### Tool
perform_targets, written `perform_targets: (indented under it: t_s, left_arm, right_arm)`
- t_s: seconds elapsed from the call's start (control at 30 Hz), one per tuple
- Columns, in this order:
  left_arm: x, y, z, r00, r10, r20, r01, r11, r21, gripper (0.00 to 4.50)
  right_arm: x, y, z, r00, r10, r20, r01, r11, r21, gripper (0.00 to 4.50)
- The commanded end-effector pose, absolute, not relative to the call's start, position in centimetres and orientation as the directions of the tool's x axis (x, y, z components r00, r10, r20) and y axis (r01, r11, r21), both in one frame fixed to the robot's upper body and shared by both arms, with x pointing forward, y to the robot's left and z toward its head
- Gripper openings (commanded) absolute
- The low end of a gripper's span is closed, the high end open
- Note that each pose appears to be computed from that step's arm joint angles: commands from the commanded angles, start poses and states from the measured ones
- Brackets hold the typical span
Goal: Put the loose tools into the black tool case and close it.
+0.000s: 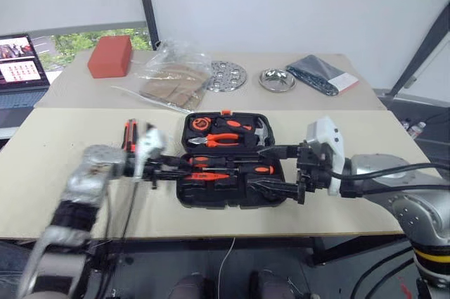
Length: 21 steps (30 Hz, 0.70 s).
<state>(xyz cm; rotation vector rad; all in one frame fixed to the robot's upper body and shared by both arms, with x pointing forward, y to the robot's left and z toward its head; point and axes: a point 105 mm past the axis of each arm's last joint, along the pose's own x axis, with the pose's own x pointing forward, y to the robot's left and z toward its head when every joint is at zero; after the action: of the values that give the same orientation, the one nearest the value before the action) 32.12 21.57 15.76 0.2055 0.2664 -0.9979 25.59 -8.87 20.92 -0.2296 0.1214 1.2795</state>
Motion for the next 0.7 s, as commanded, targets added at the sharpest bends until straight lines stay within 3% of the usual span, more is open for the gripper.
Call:
perform_targets:
  t_s: [0.03,0.1,0.2,0.27,0.5,0.7]
  left_arm:
    - [29.6,26.6,17.3,0.718,-0.646,-0.259,0.674,0.739,0.024,3.8]
    - [27.5,29.6,15.7,0.801,-0.515,-0.305,0.546,0.837,0.021,4.4]
    - [25.5,30.7,14.4,0.848,-0.411,-0.335,0.439,0.898,0.009,4.4]
    - [25.4,30.8,14.2,0.874,-0.357,-0.328,0.386,0.922,0.025,4.4]
    - [31.9,31.1,16.1,0.931,-0.181,-0.317,0.177,0.983,-0.043,4.4]
    - [37.5,27.9,16.2,0.902,-0.194,-0.386,0.186,0.981,-0.057,4.4]
  right_arm:
    - [25.4,-8.1,21.6,0.22,0.954,-0.206,-0.97,0.191,-0.154,4.5]
    - [25.5,-7.8,21.4,0.192,0.959,-0.208,-0.975,0.162,-0.153,4.5]
    - [25.7,-7.5,21.3,0.167,0.964,-0.209,-0.979,0.137,-0.153,4.5]
    - [25.9,-7.4,21.2,0.16,0.965,-0.21,-0.98,0.129,-0.153,4.5]
    - [26.0,-7.0,21.3,0.151,0.966,-0.21,-0.979,0.117,-0.166,4.5]
    - [25.8,-6.8,21.4,0.17,0.963,-0.209,-0.973,0.131,-0.19,4.5]
